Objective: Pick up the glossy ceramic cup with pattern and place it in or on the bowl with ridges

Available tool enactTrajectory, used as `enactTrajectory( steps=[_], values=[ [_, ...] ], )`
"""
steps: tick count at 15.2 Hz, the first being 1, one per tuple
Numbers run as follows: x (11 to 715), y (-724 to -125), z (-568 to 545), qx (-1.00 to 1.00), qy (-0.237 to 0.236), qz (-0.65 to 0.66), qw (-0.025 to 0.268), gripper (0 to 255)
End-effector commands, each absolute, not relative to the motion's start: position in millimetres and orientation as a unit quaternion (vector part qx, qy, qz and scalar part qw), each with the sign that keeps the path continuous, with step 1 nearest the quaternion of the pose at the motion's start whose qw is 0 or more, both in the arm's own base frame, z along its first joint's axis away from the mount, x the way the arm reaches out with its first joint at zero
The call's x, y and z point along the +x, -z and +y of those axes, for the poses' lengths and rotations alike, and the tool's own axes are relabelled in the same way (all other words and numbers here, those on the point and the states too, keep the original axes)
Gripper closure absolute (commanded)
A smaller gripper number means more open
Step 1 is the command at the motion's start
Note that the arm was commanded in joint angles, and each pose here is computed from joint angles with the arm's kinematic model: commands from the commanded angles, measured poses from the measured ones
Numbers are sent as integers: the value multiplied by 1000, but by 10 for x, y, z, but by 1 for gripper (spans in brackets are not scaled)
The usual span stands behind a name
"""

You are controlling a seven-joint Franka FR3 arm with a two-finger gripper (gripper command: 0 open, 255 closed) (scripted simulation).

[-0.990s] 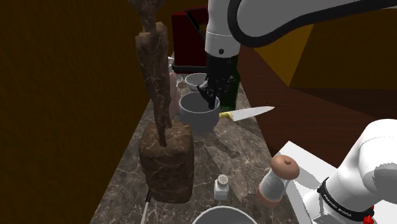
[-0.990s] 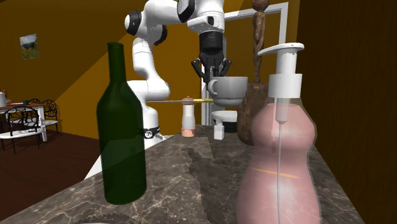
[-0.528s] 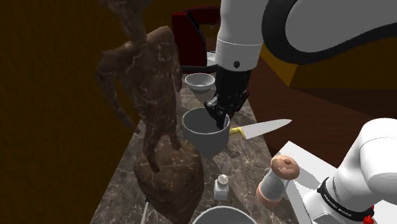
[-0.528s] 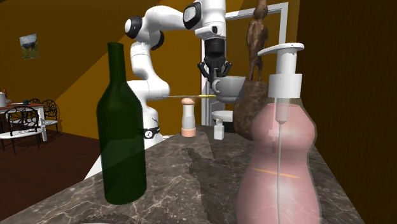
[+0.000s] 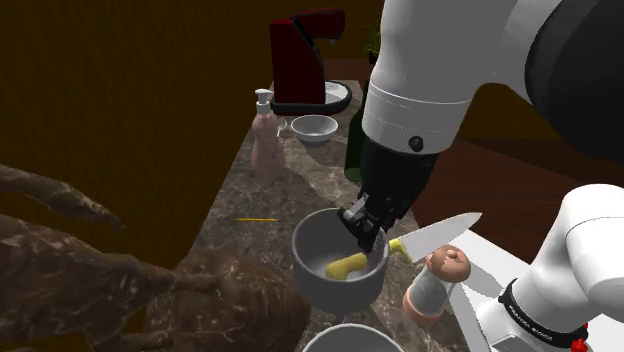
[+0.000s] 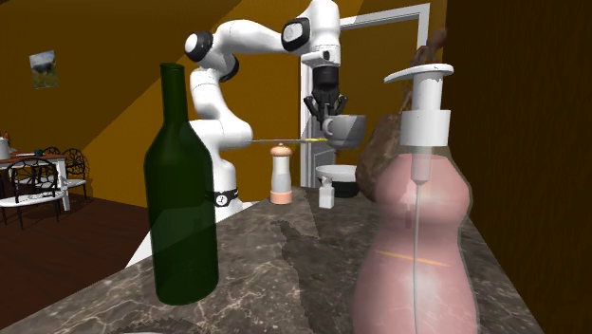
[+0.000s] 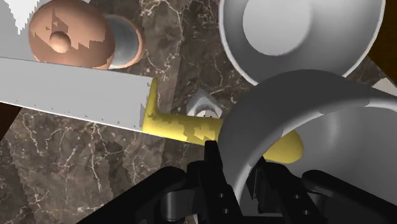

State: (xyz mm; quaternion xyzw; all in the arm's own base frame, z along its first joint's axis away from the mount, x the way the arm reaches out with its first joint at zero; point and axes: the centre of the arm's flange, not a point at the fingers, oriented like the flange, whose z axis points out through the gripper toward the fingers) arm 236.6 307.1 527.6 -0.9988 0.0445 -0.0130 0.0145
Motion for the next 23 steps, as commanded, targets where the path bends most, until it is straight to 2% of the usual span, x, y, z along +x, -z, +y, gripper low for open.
enactTrajectory(
  steps=[1,9,23],
  values=[
    [2134,-5318,3205,-999,13,45,15,255],
    [1219,-5379,3750,-999,13,45,15,255],
    [1219,-4640,3750,-999,13,45,15,255]
  ],
)
